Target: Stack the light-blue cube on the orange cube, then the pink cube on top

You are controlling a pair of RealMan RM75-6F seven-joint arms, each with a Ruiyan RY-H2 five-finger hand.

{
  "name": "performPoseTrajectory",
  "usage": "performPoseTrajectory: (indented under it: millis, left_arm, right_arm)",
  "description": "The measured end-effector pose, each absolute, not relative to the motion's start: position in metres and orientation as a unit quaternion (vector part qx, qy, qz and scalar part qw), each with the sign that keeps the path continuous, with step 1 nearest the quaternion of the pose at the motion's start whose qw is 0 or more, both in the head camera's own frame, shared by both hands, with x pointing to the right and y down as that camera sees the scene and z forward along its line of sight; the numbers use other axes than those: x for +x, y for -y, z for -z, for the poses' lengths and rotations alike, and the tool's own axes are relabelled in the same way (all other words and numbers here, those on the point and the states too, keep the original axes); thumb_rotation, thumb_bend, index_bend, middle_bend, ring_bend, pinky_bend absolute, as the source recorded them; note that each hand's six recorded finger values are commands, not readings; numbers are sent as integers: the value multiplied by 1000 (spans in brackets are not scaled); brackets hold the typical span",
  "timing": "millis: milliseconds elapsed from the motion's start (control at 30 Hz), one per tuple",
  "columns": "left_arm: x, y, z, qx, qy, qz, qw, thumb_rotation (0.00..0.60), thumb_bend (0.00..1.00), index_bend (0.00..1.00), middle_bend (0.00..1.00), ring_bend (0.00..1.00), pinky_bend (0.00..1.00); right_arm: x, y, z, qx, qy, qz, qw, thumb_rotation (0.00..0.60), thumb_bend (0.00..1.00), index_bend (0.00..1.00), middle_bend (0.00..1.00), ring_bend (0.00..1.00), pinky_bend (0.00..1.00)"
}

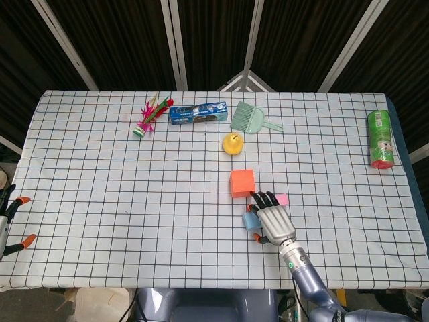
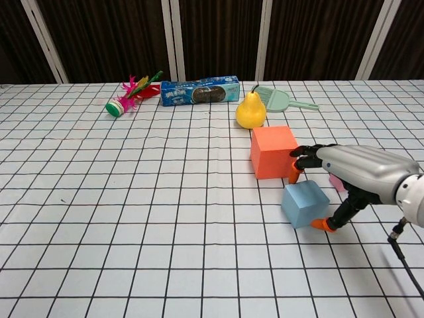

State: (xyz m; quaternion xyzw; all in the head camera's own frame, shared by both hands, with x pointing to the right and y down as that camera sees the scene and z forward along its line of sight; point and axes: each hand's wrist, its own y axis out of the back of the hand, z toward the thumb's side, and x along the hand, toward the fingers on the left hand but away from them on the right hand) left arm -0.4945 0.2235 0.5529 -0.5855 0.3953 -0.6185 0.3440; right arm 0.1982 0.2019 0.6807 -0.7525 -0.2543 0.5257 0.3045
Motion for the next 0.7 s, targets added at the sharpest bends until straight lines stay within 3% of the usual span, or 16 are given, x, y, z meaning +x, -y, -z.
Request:
performPoseTrajectory:
  millis: [700]
  left_arm:
    - [-493, -224, -554, -585, -392, 620, 346, 600, 206, 221, 15, 0, 18]
  right_arm:
    - [191, -196, -681, -756, 255, -521, 304, 600, 348, 379, 67, 30, 0]
